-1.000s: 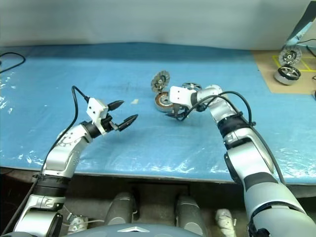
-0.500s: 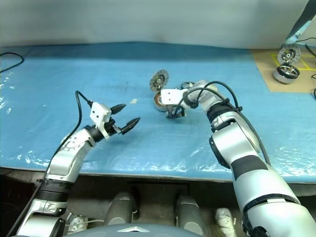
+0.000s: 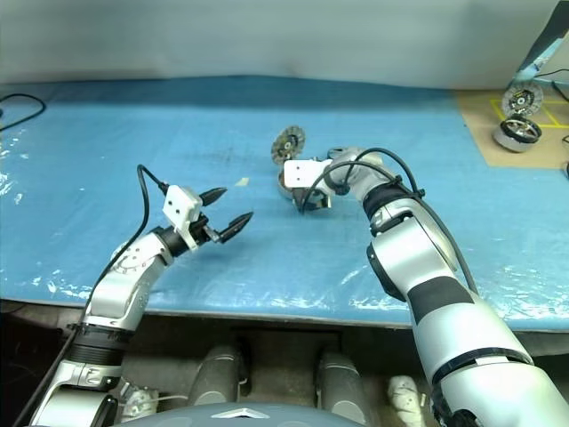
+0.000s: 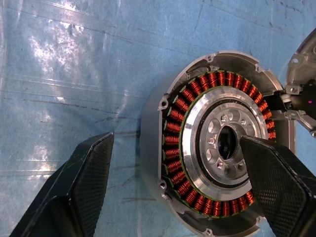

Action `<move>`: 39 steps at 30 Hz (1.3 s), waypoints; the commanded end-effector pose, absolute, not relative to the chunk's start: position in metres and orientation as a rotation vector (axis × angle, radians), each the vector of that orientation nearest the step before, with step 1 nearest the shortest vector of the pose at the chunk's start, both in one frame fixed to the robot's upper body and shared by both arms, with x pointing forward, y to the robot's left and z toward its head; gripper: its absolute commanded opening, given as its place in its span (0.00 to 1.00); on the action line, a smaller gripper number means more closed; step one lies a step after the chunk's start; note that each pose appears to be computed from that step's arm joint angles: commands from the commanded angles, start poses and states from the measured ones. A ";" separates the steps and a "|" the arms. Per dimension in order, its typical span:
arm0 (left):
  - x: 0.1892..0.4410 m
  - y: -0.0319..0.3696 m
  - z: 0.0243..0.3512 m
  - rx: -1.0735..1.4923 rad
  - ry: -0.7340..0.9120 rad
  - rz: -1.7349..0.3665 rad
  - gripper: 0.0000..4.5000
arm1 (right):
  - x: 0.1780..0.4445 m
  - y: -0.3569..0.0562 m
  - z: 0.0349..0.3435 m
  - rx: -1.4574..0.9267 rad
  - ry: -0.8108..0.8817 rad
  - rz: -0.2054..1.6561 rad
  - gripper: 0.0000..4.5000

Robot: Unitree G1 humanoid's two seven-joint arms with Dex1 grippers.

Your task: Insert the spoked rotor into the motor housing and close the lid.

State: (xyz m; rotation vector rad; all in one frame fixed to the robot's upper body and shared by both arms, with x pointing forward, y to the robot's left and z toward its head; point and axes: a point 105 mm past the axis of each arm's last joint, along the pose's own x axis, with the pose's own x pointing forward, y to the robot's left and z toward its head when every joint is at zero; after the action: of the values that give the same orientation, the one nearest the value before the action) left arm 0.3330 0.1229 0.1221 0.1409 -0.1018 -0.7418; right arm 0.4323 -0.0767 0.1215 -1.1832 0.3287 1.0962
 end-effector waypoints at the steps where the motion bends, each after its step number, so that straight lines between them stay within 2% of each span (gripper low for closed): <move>1: 0.333 0.120 0.134 0.158 -0.149 -0.751 1.00 | 0.435 -0.083 0.130 -1.137 0.343 1.077 0.96; 7: 0.330 0.114 0.132 0.164 -0.152 -0.762 1.00 | 0.429 -0.089 0.113 -1.187 0.387 1.108 0.96; 8: 0.331 0.114 0.133 0.165 -0.153 -0.761 1.00 | 0.428 -0.089 0.109 -1.192 0.396 1.114 0.87; 9: 0.333 0.114 0.133 0.166 -0.153 -0.760 1.00 | 0.427 -0.089 0.105 -1.191 0.402 1.118 0.82; 12: 0.335 0.115 0.134 0.169 -0.154 -0.759 1.00 | 0.423 -0.089 0.096 -1.195 0.415 1.135 0.61; 14: 0.335 0.115 0.134 0.170 -0.155 -0.758 1.00 | 0.423 -0.088 0.093 -1.197 0.417 1.132 0.45; 15: 0.335 0.115 0.134 0.170 -0.155 -0.758 1.00 | 0.425 -0.087 0.093 -1.186 0.414 1.109 0.42; 19: 0.335 0.113 0.133 0.169 -0.156 -0.753 1.00 | 0.427 -0.084 0.094 -1.134 0.414 1.077 0.42; 28: 0.325 0.106 0.128 0.159 -0.154 -0.757 1.00 | 0.422 -0.080 0.127 -0.891 0.419 1.165 0.42; 31: 0.324 0.106 0.126 0.159 -0.147 -0.764 1.00 | 0.407 -0.090 0.126 -0.889 0.451 1.244 0.42; 39: 0.329 0.097 0.125 0.162 -0.139 -0.811 1.00 | 0.344 -0.098 0.108 -0.918 0.549 1.380 0.42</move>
State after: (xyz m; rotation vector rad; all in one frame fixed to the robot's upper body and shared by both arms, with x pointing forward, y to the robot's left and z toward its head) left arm 0.3278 0.1028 0.1125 0.1512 -0.0868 -0.7898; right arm 0.3605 -0.1037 0.1208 -0.9511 0.4748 1.2993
